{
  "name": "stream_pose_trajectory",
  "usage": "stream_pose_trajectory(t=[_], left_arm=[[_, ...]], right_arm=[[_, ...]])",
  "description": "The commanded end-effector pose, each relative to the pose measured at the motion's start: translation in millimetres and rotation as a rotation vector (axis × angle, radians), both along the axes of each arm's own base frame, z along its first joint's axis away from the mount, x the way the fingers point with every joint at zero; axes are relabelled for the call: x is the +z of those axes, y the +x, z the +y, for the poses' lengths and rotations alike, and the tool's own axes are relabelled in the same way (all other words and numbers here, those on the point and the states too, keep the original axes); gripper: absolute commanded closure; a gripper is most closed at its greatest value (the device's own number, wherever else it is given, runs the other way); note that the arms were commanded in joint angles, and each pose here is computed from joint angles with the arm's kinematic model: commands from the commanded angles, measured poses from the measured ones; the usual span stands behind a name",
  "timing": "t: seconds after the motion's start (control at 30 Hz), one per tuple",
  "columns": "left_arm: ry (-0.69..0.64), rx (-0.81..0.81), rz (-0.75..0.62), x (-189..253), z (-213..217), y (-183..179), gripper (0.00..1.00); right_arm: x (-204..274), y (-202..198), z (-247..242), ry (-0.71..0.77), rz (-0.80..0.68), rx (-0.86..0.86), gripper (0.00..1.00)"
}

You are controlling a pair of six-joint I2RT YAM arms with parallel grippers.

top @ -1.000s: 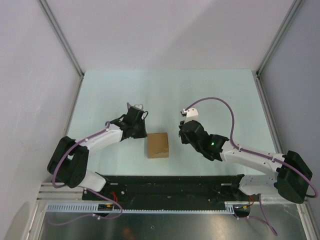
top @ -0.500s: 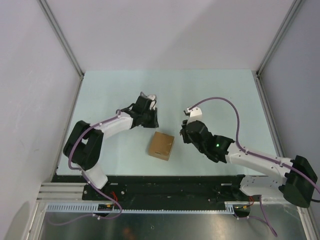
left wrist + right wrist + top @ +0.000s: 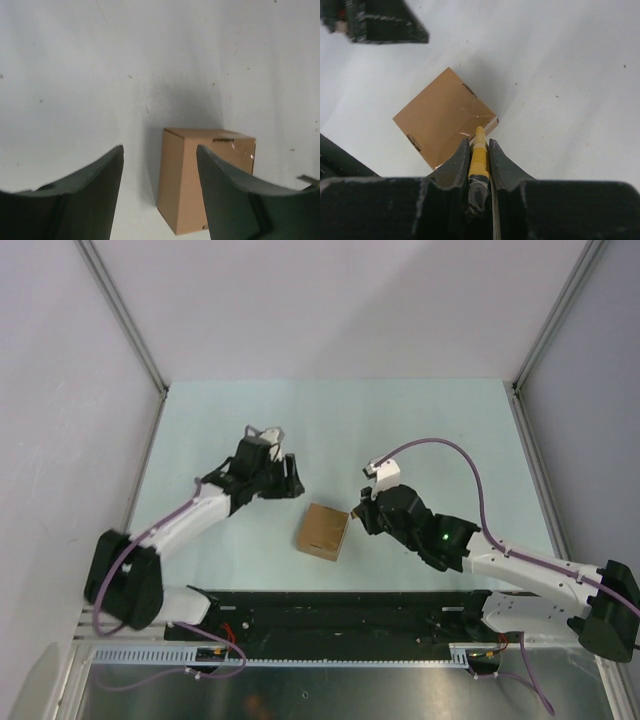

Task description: Unpack the express box

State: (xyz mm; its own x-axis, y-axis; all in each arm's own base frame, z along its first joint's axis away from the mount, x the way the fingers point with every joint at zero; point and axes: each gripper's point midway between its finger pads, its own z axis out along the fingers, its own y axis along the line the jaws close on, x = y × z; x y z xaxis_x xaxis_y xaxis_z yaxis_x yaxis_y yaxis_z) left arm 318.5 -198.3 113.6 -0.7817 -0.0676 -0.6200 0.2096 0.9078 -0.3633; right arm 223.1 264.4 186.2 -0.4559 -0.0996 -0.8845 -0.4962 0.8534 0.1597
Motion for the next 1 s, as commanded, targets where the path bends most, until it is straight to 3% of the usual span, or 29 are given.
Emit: stream_pose_trajectory(t=[0.0,0.13,0.33,0.43,0.53,0.7,0.97], left_arm=[[-0.073,-0.014,0.070,-6,9,-55,0.36],[-0.126,-0.070,0.071,-6,5,-88,0.43],[-0.107,-0.053,0.111,-24,8,-104,0.52],[-0.108,-0.043,0.087,-17,5,-98,0.46],[-0.108,-0.062,0.066,-8,-2,-88,0.35],[-0.127,-0.125,0.078,-4,-20,-80,0.32],[-0.089,-0.124,0.149,-29,-26,-75,0.51]], right_arm=[[15,-2,8,0.019,-0.019,0.029,1.00],[11,-1,14,0.020,-0.011,0.034,1.00],[3,3,10,0.019,0.014,-0.025,1.00],[-3,7,1,0.003,0.027,-0.082,1.00],[-7,9,-5,0.002,0.046,-0.127,1.00],[-19,14,-8,-0.012,0.070,-0.159,1.00],[-54,11,-4,-0.002,0.199,-0.185,1.00]])
